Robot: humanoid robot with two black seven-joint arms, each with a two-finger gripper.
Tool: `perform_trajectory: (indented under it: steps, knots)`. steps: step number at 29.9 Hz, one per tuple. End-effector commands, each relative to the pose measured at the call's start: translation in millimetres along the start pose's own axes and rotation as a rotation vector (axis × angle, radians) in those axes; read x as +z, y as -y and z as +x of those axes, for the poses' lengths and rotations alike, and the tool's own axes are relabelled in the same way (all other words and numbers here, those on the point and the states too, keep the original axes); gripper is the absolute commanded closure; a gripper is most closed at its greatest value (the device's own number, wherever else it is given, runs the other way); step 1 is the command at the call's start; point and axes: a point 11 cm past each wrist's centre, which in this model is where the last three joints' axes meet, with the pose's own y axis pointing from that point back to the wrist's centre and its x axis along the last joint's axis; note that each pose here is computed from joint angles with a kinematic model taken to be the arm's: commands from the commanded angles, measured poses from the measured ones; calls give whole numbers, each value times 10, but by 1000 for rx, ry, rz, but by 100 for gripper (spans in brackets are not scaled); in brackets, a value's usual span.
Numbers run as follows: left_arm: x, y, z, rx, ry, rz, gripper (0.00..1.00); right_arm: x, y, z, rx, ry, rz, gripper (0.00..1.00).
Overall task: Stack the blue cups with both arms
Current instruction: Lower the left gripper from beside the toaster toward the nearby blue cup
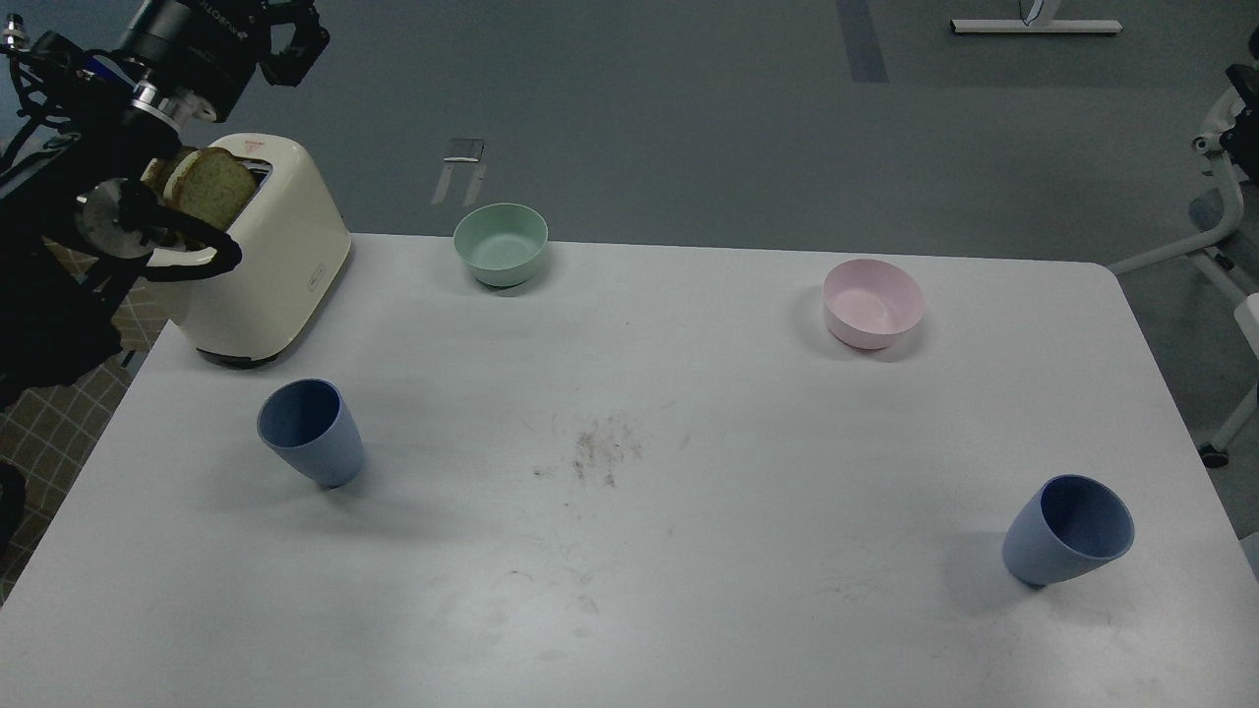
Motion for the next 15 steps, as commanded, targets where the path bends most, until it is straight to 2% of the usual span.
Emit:
perform_trajectory:
  steps: [1,15]
  knots:
    - [21,6,2,1,-2,-8,2,-28,-9,16,3,-3,4,0]
    - [78,-51,78,5,33,7,2,-204,-27,69,21,35,76,0]
